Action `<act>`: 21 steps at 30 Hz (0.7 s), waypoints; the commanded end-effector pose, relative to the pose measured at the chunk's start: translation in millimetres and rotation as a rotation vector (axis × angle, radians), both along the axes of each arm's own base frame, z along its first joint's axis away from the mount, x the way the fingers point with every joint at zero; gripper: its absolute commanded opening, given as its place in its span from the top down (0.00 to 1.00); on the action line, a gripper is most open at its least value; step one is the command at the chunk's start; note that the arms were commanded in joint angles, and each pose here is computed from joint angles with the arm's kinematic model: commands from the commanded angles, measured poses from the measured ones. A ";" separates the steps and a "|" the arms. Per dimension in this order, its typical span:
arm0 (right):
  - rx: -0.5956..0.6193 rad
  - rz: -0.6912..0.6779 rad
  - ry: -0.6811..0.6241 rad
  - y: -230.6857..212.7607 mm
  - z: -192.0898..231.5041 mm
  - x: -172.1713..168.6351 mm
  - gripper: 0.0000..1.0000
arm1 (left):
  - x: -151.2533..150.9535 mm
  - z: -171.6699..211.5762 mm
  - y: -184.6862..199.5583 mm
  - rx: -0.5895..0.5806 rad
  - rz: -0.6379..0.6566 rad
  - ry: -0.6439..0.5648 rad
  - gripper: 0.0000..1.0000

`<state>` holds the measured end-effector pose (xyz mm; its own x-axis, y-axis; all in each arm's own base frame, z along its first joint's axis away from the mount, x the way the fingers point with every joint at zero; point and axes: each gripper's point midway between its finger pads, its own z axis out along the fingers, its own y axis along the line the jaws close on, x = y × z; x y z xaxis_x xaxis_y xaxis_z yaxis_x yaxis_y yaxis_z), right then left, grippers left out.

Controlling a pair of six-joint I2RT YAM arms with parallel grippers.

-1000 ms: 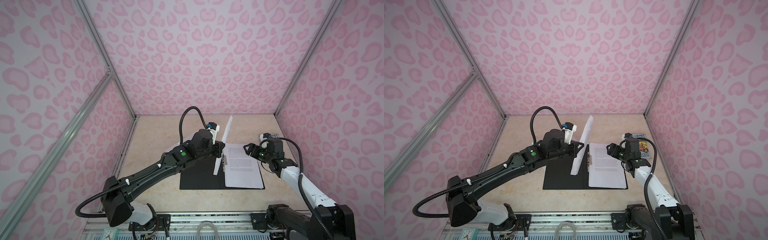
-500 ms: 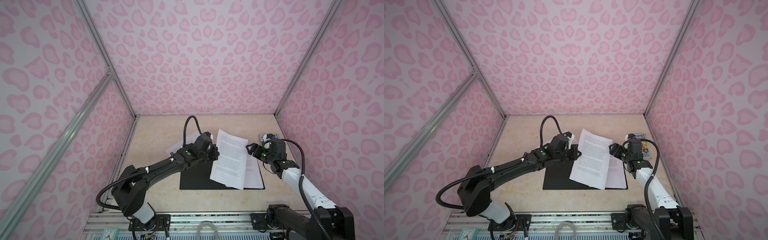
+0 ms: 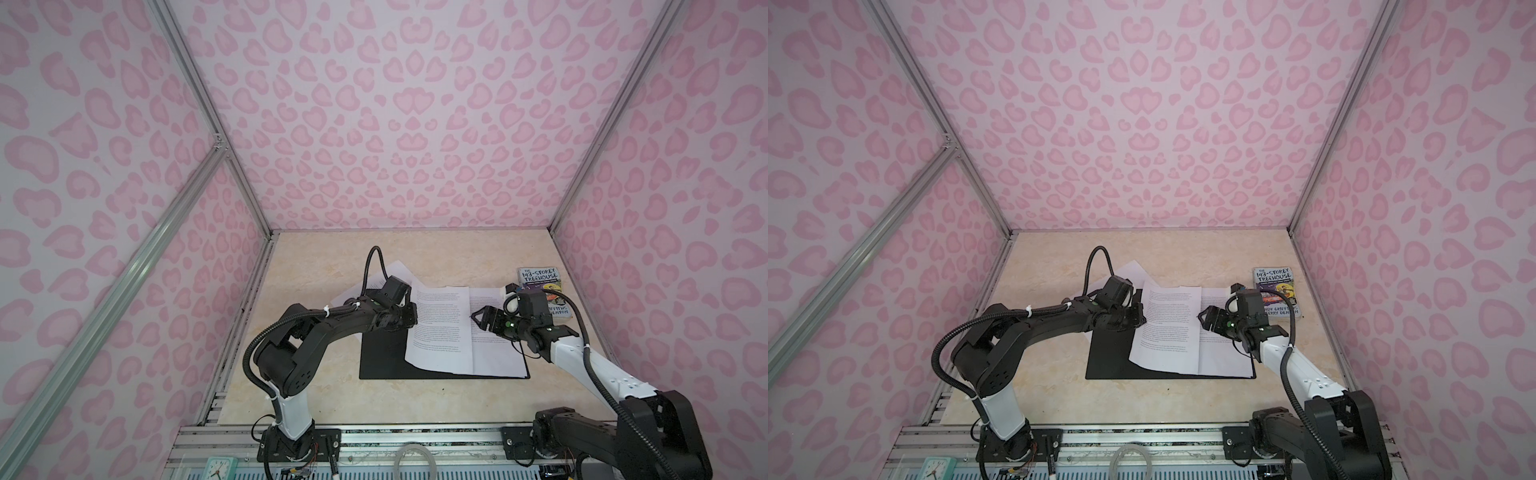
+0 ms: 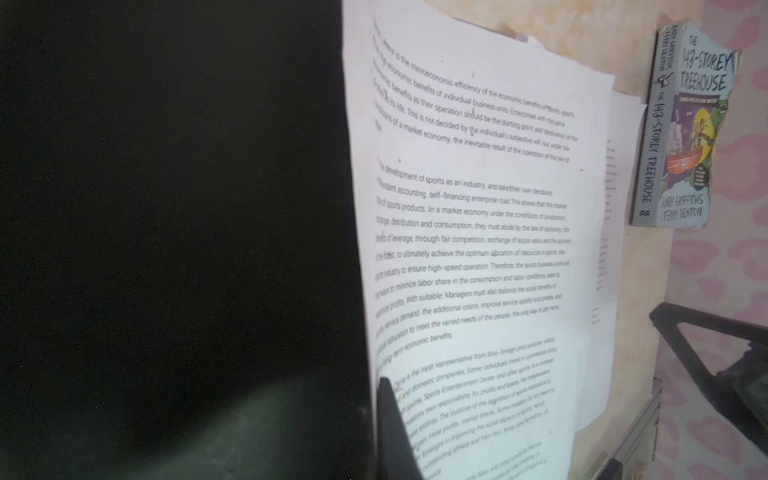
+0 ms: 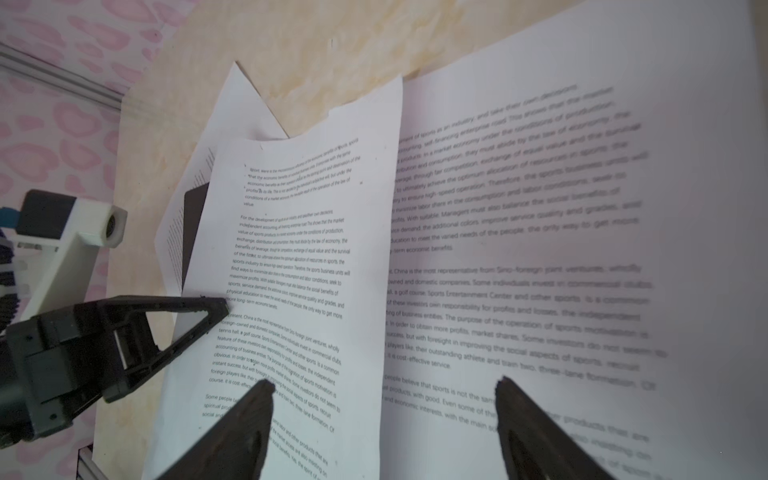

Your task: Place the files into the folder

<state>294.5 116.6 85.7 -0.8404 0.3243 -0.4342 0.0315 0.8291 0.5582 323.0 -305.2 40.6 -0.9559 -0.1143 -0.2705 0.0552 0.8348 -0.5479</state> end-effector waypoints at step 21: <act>0.080 0.083 0.097 72.1 -35.5 -16.4 0.24 | 1.3 -19.3 -3.4 -0.086 -0.010 0.037 0.97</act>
<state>270.6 187.9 47.0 -0.9194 0.2439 -0.3087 0.0061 0.7934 0.6087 323.2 -302.8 20.9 -0.9659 -0.1262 -0.2261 0.0334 0.8052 -0.5921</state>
